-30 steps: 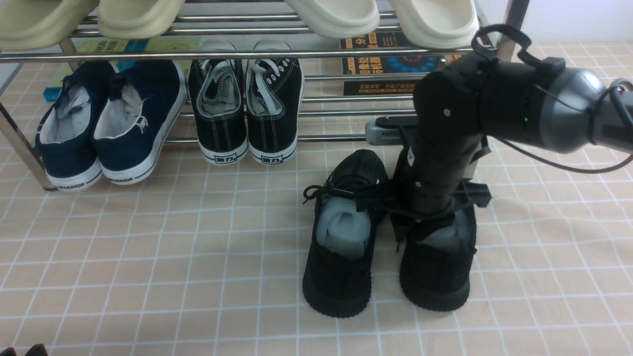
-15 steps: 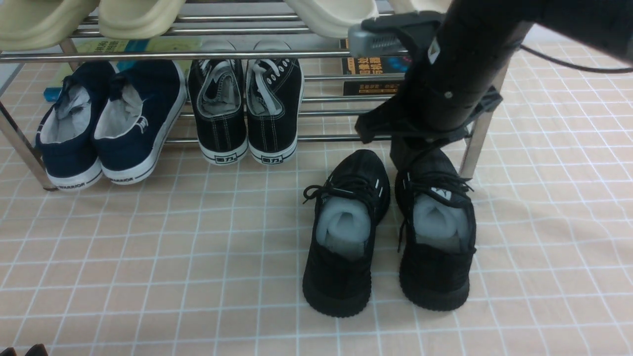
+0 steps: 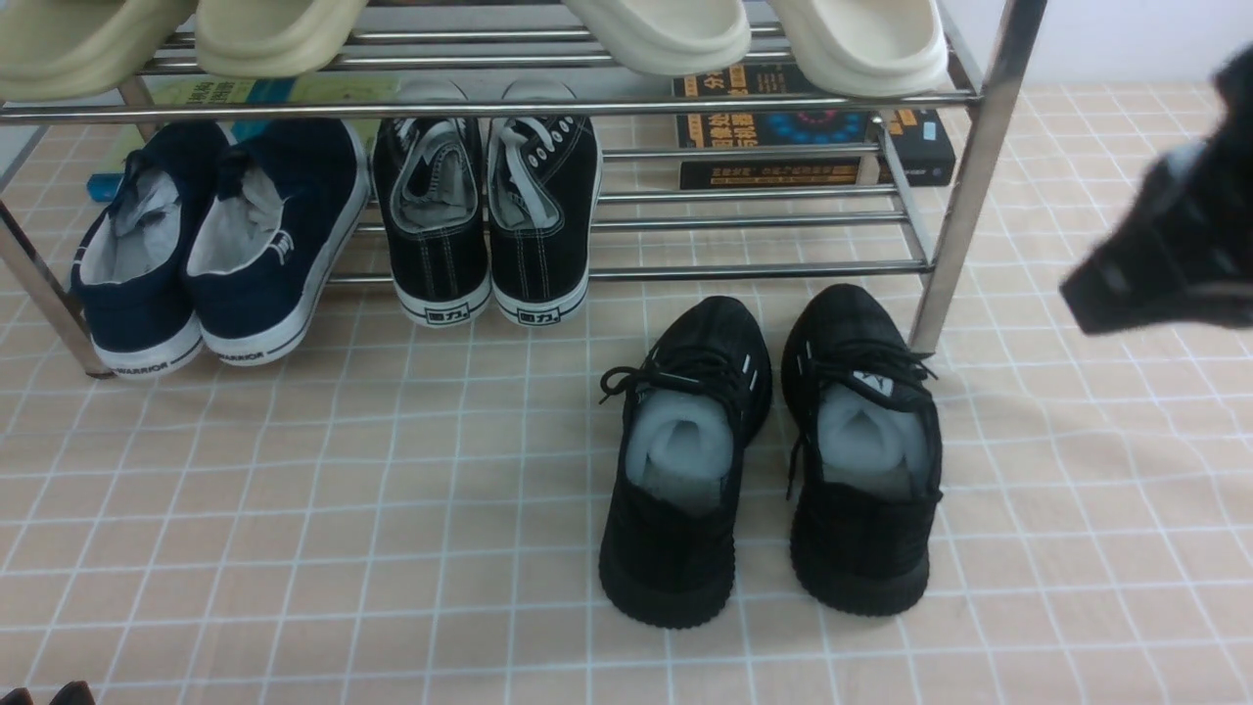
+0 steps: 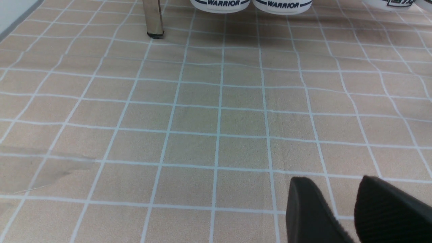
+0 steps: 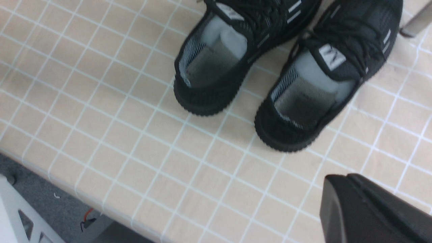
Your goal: Take the shoes off the shelf from the light coffee tablecloth by hand.
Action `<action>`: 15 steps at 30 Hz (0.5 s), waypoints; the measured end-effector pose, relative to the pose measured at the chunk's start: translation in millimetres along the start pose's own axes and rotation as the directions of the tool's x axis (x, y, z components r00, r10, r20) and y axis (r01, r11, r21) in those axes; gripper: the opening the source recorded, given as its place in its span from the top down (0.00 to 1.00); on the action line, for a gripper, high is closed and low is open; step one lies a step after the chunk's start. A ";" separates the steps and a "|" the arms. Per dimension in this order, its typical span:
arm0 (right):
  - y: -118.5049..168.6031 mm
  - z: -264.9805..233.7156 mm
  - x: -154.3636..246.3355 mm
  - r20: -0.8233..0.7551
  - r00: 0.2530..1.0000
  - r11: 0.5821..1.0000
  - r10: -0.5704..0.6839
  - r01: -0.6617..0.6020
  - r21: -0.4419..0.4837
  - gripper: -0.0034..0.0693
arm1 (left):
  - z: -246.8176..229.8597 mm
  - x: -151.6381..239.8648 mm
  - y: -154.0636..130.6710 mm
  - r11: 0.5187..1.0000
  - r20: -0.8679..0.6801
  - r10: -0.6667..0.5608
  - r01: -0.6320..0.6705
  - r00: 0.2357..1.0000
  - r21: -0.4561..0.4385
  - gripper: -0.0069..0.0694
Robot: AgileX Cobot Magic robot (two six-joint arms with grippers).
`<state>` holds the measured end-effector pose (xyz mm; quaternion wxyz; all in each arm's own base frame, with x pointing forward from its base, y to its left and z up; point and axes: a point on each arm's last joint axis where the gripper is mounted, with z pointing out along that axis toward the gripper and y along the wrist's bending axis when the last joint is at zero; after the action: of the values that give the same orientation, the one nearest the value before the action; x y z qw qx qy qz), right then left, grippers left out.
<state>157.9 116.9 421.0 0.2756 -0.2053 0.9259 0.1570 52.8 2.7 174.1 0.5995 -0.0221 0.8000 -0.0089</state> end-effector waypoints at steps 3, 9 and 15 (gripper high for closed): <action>-6.5 -7.9 35.6 0.054 0.998 1.000 -0.020 0.020 -0.006 0.97 | 0.0 0.0 0.0 1.000 0.000 0.000 0.000 1.000 0.000 0.59; -20.9 13.1 92.5 0.404 0.915 0.998 0.006 0.020 -0.060 0.97 | 0.0 0.0 0.0 1.000 0.000 0.000 0.000 1.000 0.000 0.59; -33.1 44.8 122.6 0.654 0.755 0.995 0.047 0.021 -0.095 0.97 | 0.0 0.0 0.0 1.000 0.000 0.000 0.000 1.000 0.000 0.59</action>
<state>99.7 70.3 308.9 0.5710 -0.1441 0.7635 0.2652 52.8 2.7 174.1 0.5995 -0.0221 0.8000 -0.0089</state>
